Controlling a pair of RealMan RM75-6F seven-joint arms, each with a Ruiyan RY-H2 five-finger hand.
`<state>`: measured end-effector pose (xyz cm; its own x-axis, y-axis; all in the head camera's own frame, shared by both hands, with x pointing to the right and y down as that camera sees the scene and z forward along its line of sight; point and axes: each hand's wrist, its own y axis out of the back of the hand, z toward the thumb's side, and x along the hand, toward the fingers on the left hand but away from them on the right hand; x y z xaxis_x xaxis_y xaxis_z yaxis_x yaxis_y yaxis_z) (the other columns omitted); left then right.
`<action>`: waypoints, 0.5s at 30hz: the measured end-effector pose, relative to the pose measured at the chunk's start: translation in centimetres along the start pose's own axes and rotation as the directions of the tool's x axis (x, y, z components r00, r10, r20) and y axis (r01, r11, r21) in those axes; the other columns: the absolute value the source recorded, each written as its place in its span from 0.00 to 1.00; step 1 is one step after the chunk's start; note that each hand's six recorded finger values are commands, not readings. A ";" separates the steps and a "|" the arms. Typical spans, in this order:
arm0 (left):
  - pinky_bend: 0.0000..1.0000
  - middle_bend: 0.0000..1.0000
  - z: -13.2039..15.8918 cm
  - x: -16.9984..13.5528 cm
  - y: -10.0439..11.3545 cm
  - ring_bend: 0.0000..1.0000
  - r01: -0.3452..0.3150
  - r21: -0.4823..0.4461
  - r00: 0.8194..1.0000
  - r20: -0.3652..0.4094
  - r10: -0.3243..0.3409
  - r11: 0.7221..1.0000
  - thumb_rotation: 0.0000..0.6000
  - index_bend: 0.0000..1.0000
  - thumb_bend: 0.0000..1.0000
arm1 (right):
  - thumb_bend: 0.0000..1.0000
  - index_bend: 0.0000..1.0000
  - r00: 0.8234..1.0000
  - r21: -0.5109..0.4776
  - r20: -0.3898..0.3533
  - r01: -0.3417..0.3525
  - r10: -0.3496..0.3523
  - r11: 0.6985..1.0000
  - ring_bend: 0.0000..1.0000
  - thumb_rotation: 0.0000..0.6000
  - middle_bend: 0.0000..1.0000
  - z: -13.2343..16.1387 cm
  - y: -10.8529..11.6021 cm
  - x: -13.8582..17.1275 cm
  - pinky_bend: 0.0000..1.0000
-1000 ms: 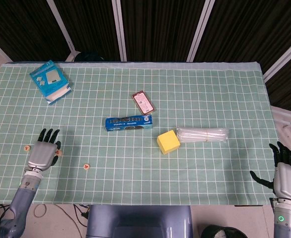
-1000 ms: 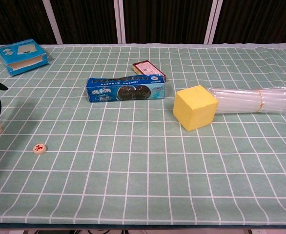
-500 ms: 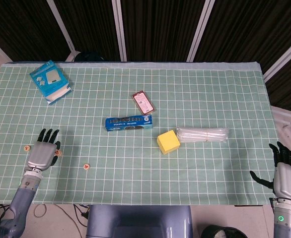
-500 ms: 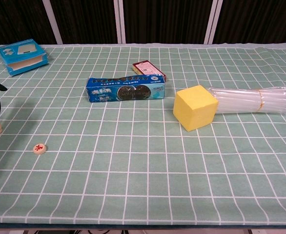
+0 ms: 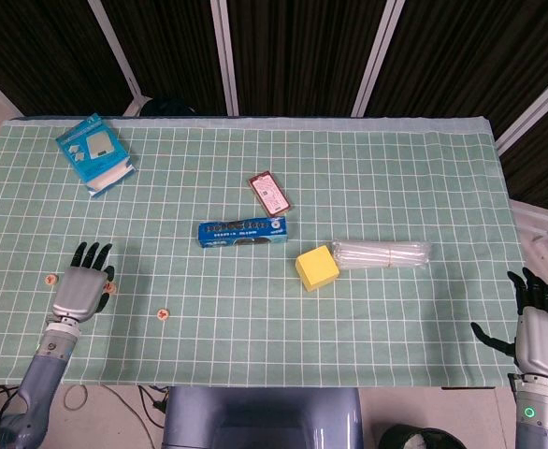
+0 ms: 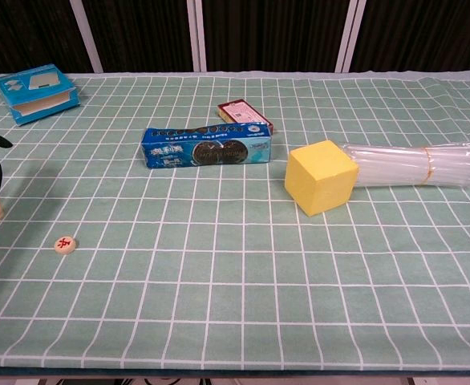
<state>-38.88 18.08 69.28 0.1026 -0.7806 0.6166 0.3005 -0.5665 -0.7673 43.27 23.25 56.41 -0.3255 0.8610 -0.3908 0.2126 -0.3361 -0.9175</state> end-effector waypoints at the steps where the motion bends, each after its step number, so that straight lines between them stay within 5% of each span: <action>1: 0.00 0.07 0.0 0.0 0.0 0.00 0.000 0.000 1.000 0.000 0.000 1.000 1.00 0.46 0.31 | 0.27 0.12 1.000 0.000 0.000 0.001 -0.001 1.000 0.01 1.00 0.05 0.0 0.0 0.0 0.00; 15: 0.00 0.07 0.1 0.0 -0.1 0.00 0.003 0.008 1.000 0.003 -0.003 1.000 1.00 0.44 0.31 | 0.27 0.12 1.000 0.002 0.003 0.004 -0.004 1.000 0.01 1.00 0.05 0.0 0.1 0.0 0.00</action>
<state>-38.79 18.22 69.41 0.1042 -0.7783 0.6192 0.3084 -0.5666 -0.7641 43.32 23.25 56.36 -0.3288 0.8612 -0.3877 0.2091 -0.3339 -0.9191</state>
